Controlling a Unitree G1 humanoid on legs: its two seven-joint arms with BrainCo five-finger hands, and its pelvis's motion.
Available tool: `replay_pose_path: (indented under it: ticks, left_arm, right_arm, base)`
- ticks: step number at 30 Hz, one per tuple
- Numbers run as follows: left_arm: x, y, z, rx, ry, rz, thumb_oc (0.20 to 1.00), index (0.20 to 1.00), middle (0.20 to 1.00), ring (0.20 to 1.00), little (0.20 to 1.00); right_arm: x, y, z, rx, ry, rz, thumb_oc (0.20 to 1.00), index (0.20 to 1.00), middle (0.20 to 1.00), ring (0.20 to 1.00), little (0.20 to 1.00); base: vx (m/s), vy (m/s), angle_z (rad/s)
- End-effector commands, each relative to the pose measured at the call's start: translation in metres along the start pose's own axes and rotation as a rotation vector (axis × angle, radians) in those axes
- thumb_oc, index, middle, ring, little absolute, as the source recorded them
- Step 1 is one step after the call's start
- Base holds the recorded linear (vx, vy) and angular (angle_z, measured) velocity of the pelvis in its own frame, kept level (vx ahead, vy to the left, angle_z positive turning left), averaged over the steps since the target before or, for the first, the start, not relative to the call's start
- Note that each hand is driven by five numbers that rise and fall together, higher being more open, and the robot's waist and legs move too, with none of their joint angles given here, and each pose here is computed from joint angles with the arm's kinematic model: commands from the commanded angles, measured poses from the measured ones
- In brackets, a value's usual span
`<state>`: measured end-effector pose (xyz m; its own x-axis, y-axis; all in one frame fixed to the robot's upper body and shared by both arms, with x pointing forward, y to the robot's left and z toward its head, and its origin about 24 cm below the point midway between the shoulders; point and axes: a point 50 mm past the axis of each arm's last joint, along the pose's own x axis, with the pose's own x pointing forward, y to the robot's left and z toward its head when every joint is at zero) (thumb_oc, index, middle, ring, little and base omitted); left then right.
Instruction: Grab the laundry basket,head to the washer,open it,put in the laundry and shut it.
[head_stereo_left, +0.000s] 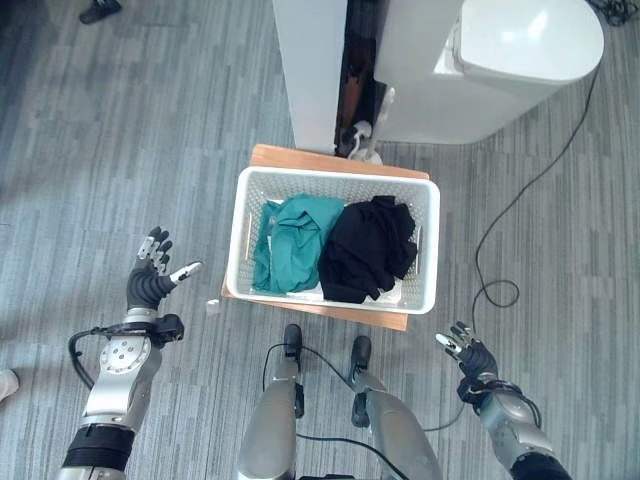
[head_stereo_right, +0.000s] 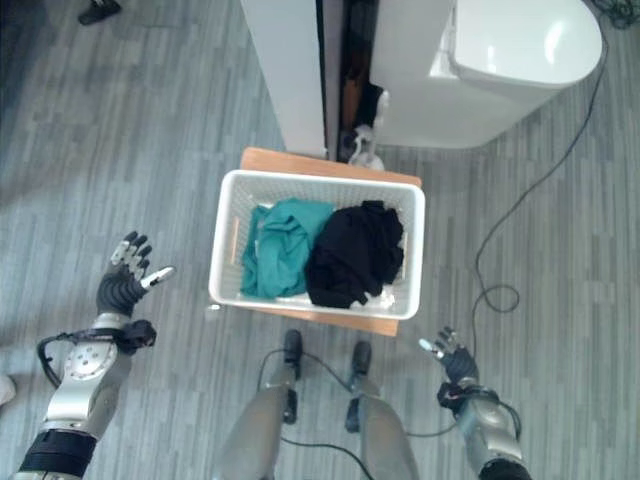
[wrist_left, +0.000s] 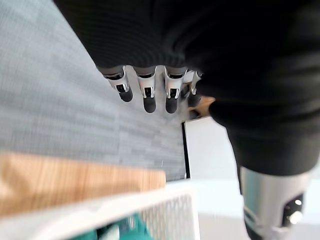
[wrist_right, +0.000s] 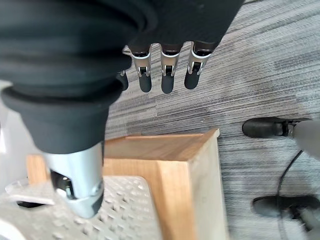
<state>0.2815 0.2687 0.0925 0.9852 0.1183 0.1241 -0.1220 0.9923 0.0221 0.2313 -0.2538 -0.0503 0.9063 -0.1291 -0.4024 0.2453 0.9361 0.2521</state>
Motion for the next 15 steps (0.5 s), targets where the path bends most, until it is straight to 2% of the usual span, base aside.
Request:
replay_pose_path:
  ticks: [1,4,7,10,13,15]
  left_arm:
    - [0.007,0.009,0.02,-0.016,-0.023,-0.032,1.0,1.0,1.0,1.0,1.0]
    - [0.015,0.007,0.033,0.068,-0.033,-0.091,1.0,1.0,1.0,1.0,1.0]
    - [0.023,0.006,0.058,0.277,-0.037,-0.206,1.0,1.0,1.0,1.0,1.0]
    - [0.027,0.007,0.068,0.351,-0.057,-0.215,1.0,1.0,1.0,1.0,1.0]
    - [0.038,0.011,0.093,0.571,-0.139,-0.186,1.0,1.0,1.0,1.0,1.0]
    - [0.039,0.012,0.095,0.606,-0.15,-0.167,1.0,1.0,1.0,1.0,1.0]
  right_arm:
    - [-0.006,0.003,0.008,0.074,-0.065,0.044,1.0,1.0,1.0,1.0,1.0]
    - [-0.007,0.002,0.008,0.08,-0.064,0.045,1.0,1.0,1.0,1.0,1.0]
    - [-0.01,0.002,0.001,0.076,-0.038,0.056,1.0,1.0,1.0,1.0,1.0]
    - [-0.01,0.004,-0.002,0.086,-0.029,0.065,1.0,1.0,1.0,1.0,1.0]
    - [-0.012,0.011,-0.01,0.12,-0.01,0.093,1.0,1.0,1.0,1.0,1.0]
    - [-0.012,0.013,-0.011,0.126,-0.007,0.104,1.0,1.0,1.0,1.0,1.0]
  base:
    - [-0.05,-0.004,0.06]
    - [-0.03,-0.006,0.13]
    - [-0.01,-0.03,0.06]
    - [0.0,-0.01,0.01]
    - [0.0,-0.021,0.01]
    - [0.0,0.0,0.0]
